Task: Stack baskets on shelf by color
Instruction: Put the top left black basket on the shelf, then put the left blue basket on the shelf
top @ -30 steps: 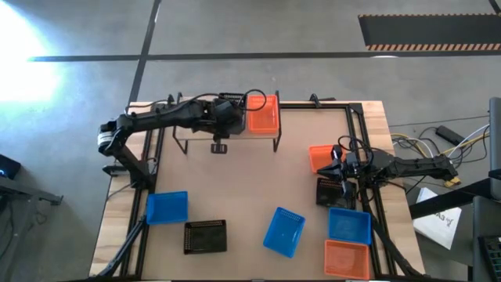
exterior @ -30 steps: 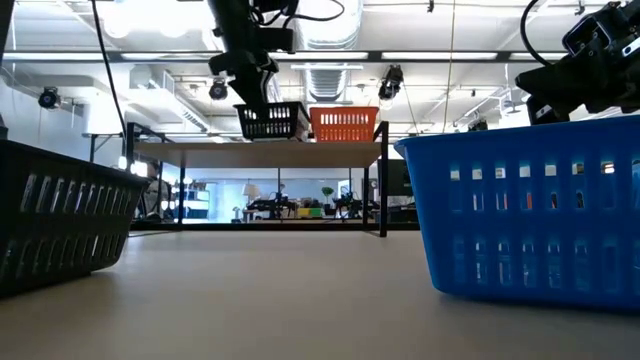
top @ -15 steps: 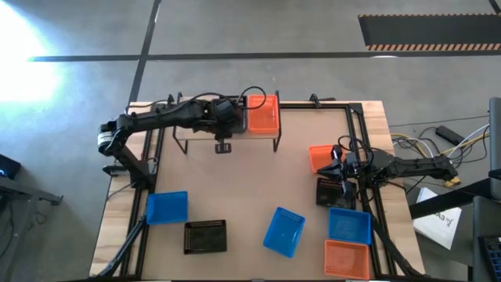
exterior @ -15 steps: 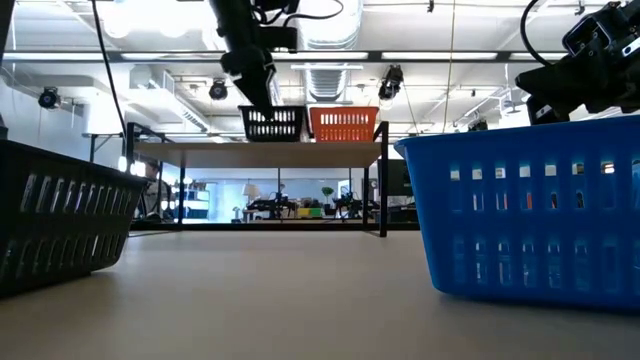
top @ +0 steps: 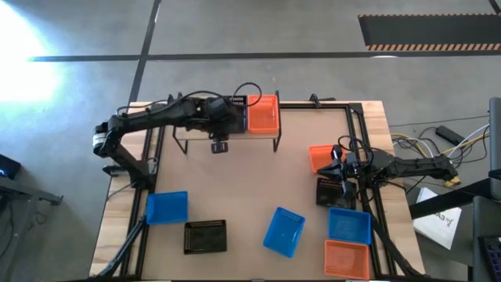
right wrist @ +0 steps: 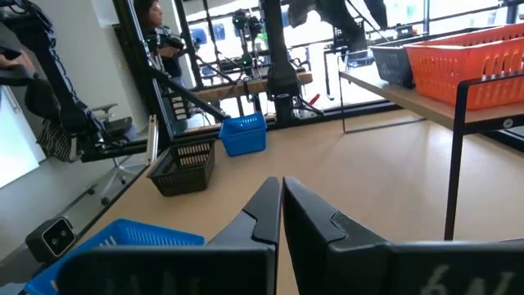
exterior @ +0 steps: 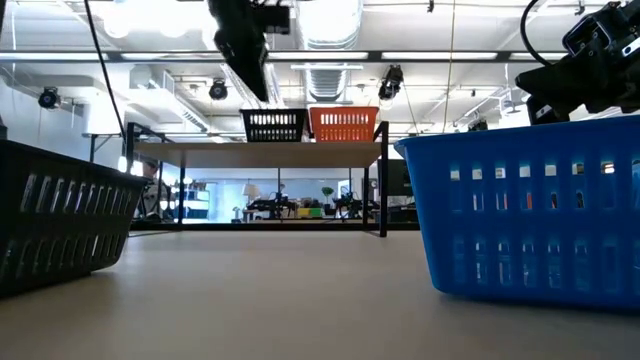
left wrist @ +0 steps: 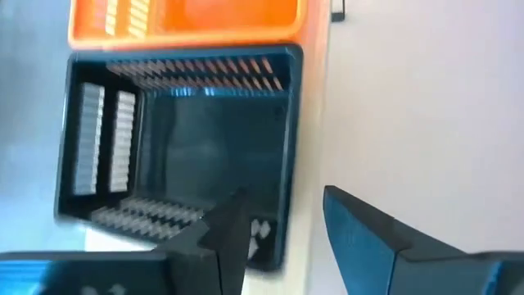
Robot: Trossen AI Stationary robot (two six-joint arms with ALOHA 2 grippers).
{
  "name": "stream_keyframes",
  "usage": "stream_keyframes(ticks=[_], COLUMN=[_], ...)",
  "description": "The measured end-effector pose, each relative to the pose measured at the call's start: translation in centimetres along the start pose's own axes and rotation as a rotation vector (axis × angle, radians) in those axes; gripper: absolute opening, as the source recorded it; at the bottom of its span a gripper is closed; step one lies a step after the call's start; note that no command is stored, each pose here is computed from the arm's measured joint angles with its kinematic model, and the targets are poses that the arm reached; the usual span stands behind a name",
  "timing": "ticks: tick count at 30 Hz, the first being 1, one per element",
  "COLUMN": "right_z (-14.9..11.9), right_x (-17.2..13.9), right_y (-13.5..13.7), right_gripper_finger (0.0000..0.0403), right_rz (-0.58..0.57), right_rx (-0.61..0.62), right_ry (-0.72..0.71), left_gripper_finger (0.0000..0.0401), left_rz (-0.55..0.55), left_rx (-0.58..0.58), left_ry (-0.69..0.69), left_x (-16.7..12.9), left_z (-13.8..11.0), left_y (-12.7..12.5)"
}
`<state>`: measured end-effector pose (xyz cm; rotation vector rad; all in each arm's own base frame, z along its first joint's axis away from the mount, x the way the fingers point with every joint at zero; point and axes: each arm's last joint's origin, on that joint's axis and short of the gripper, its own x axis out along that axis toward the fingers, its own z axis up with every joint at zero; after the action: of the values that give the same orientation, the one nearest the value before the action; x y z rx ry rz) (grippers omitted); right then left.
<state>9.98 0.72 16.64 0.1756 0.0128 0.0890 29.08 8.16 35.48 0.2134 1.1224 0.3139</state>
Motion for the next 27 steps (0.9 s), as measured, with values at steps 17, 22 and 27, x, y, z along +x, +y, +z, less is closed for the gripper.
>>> stream_keyframes(ticks=[17,22,27], right_z=[0.0,0.0,0.0], right_x=[0.0,0.0,0.0], right_y=[0.0,0.0,0.0], right_gripper_finger=[0.0009,0.0009,0.0009], right_rz=[0.0,0.0,0.0], right_rx=[0.0,0.0,0.0], right_ry=[0.0,0.0,0.0], left_gripper_finger=[0.0138,0.0138,0.0141], left_rz=[-0.158,-0.067,0.1], left_rx=[-0.221,-0.583,-0.898], left_ry=[0.215,0.303,0.38], left_x=[-4.8,-4.2,-2.3], left_z=[-4.5,-7.7,-11.4], left_y=[-16.6,-20.3,-22.3])
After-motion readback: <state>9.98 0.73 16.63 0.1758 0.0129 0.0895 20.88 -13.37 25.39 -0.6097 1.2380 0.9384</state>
